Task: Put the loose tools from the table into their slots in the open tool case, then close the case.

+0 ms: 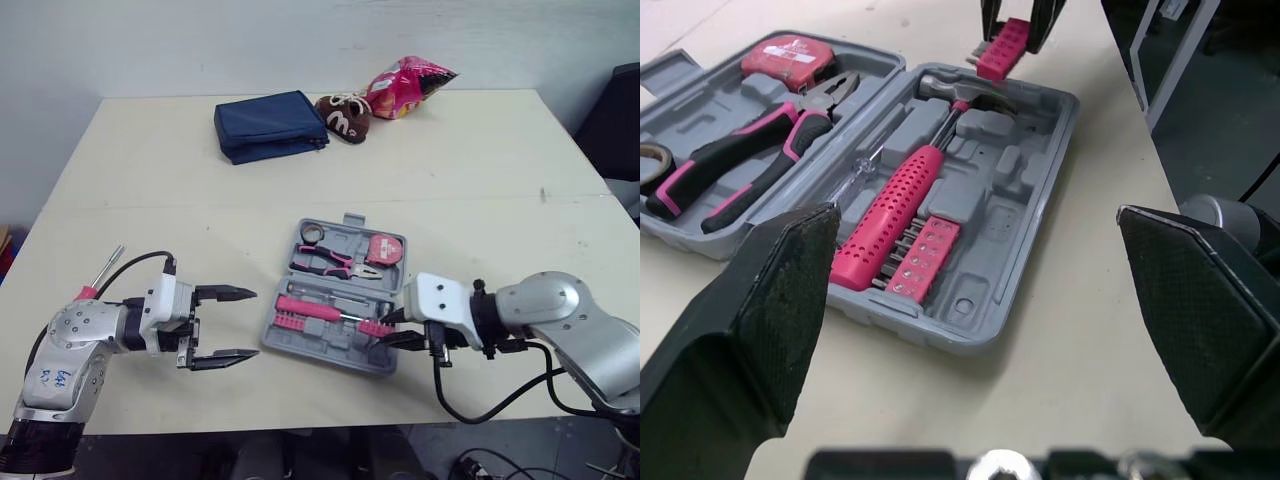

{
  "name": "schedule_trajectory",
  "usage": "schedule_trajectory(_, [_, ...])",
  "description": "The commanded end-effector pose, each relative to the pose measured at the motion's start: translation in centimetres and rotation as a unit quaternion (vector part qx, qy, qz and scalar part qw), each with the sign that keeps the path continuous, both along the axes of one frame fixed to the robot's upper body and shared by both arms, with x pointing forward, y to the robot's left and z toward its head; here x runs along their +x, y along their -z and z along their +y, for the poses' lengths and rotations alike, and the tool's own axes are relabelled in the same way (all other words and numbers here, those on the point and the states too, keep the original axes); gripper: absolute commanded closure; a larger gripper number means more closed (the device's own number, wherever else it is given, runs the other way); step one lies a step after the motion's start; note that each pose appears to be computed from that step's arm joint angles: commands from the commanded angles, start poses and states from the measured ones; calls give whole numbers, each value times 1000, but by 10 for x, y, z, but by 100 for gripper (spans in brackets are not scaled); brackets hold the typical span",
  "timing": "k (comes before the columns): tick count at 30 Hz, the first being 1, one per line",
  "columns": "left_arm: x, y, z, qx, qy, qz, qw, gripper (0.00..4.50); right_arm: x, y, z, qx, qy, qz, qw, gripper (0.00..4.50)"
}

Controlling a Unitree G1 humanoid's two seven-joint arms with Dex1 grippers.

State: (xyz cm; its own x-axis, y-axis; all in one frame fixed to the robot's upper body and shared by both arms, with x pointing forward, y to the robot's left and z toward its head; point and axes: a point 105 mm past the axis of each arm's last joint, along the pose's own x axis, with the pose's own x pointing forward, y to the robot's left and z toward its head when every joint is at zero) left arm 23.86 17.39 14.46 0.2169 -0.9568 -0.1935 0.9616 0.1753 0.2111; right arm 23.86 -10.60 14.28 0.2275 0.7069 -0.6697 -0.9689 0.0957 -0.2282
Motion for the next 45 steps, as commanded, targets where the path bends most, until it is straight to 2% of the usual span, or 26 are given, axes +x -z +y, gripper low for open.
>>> schedule_trajectory(1, [-3,-8,-6,0,10,-16,1000,0,0,-3,9,0,-3,-11,1000,369])
schedule_trajectory(20, [-12,-6,-16,3,-3,-4,1000,0,12,9,46,-15,-5,41,999,369])
schedule_trajectory(32, [-14,-6,-16,1,-18,-2,1000,0,19,17,48,-47,-4,40,998,369])
schedule_trajectory(37, [-13,-6,-16,1,-20,-1,1000,0,20,20,47,-63,16,62,996,369])
schedule_trajectory(45, [-13,-4,-14,0,-25,0,1000,0,26,15,56,-66,-8,63,996,369])
